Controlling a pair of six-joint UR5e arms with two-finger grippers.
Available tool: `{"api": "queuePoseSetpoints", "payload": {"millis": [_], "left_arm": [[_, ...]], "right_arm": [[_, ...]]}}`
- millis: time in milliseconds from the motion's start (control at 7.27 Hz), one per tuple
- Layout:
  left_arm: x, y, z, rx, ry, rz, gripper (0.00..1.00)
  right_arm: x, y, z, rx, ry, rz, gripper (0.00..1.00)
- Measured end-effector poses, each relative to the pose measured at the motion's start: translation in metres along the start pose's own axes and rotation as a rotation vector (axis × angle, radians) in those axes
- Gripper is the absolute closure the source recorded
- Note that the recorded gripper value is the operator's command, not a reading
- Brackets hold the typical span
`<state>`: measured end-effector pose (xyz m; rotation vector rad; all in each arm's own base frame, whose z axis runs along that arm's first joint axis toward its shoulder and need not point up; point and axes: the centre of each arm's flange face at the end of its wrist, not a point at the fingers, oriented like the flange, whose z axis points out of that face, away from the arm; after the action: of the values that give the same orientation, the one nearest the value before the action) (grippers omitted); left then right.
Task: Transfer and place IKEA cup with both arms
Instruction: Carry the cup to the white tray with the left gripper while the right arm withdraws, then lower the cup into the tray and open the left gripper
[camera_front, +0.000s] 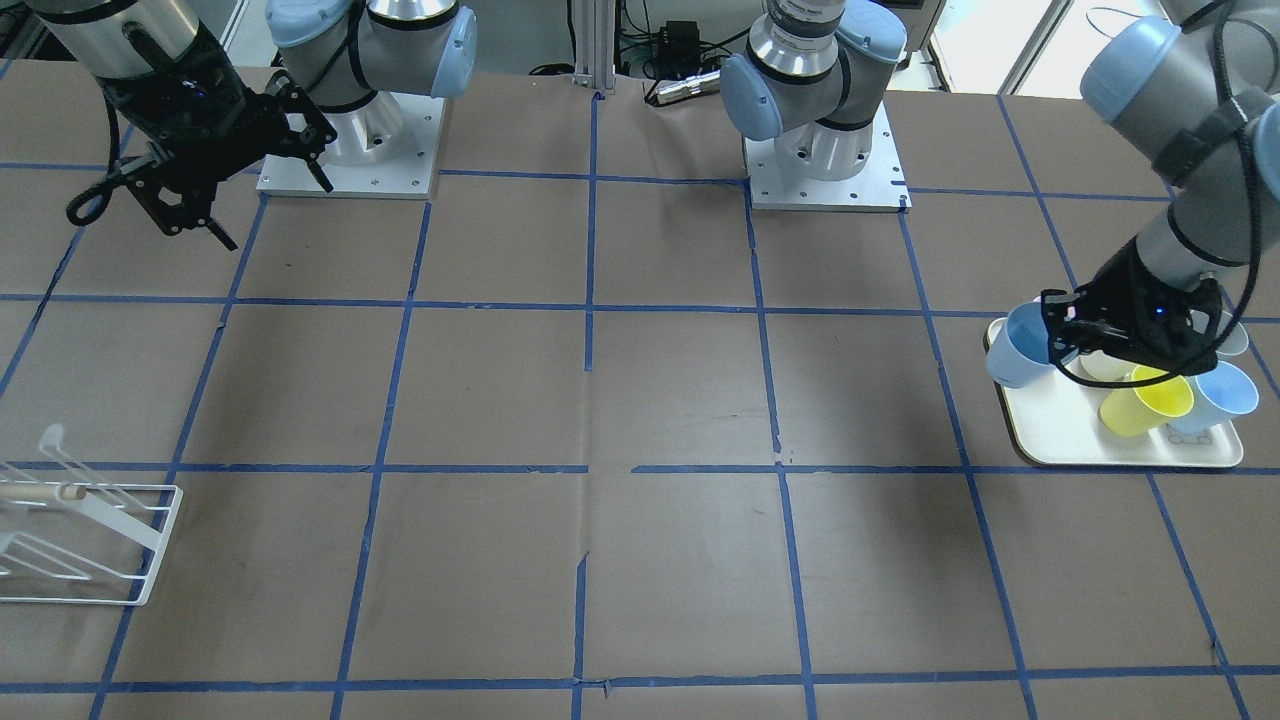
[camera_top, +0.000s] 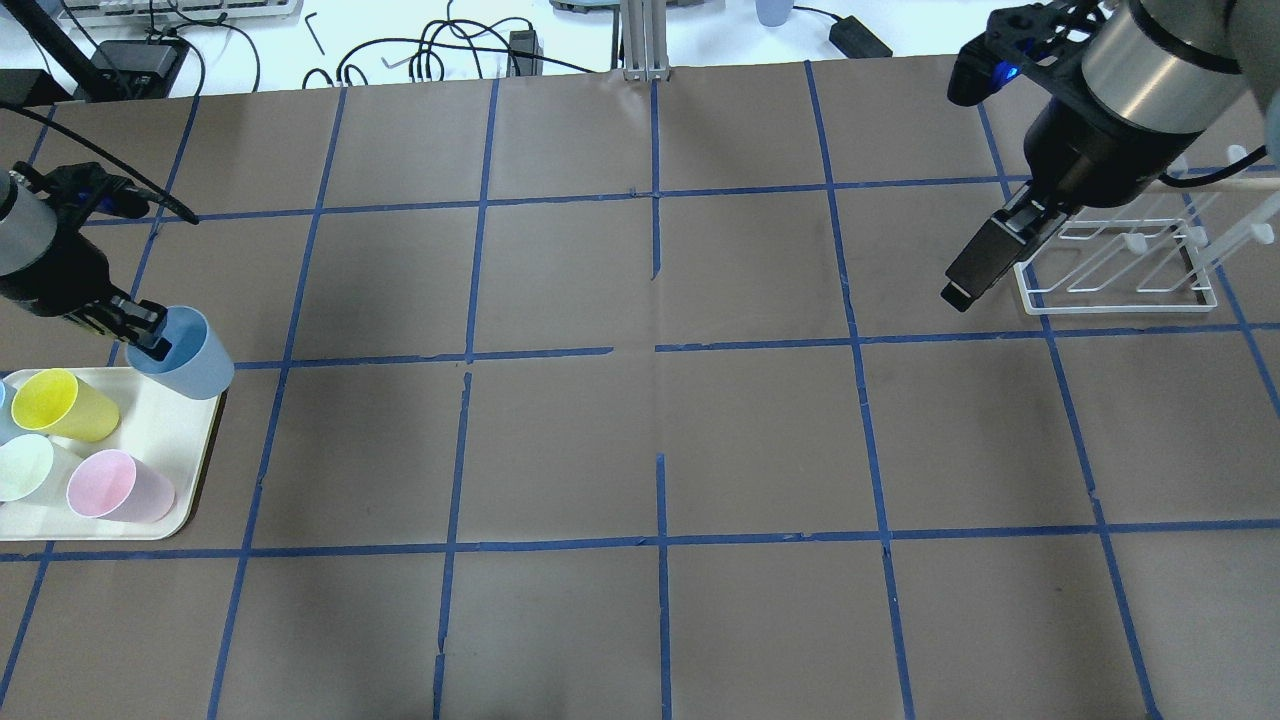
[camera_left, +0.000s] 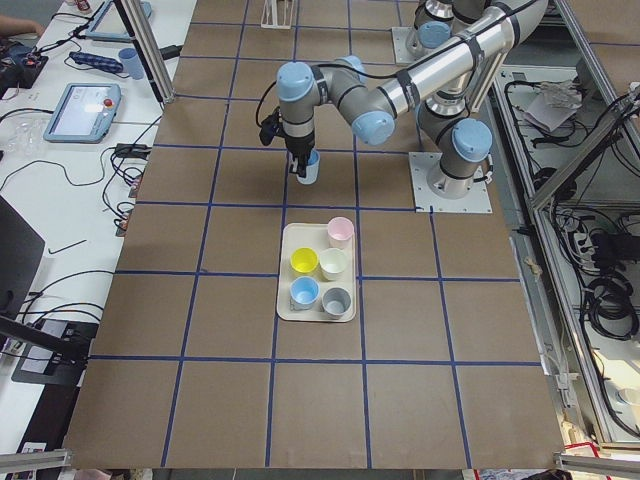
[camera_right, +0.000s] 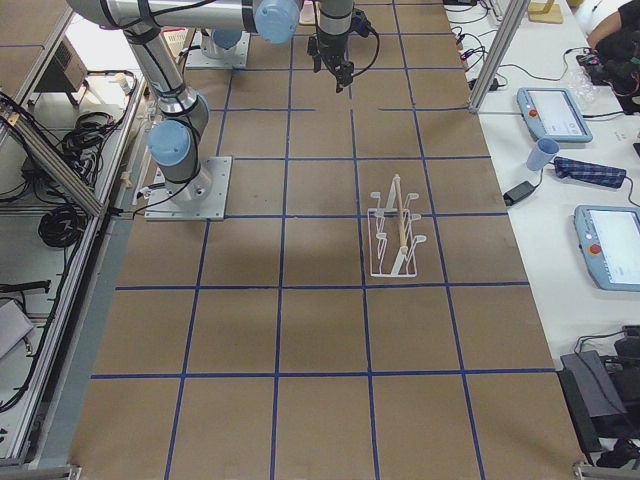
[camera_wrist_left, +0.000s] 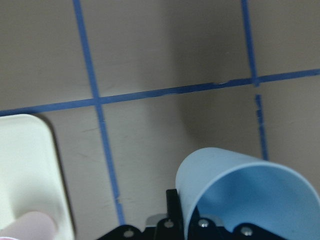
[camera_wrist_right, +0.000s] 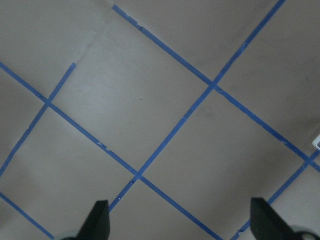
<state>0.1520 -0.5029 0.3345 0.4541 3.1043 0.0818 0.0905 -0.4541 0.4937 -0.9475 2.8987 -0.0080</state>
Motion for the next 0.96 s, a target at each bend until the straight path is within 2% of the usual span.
{"api": "queuePoseSetpoints", "payload": {"millis": [275, 550, 825, 962], "left_arm": [[-0.053, 0.0, 0.041, 0.001, -0.006, 0.056, 1.0], [-0.091, 0.006, 0.08, 0.008, -0.001, 0.095, 1.0], [-0.106, 0.008, 0.102, 0.019, 0.022, 0.118, 1.0], [-0.106, 0.008, 0.105, 0.036, 0.036, 0.12, 0.6]], "right_arm": [[-0.001, 0.004, -0.012, 0.01, 0.087, 0.211, 0.0], [-0.001, 0.002, -0.014, 0.04, 0.11, 0.466, 0.0], [0.002, -0.007, -0.013, 0.087, 0.11, 0.641, 0.0], [-0.002, -0.015, -0.012, 0.108, 0.112, 0.69, 0.0]]}}
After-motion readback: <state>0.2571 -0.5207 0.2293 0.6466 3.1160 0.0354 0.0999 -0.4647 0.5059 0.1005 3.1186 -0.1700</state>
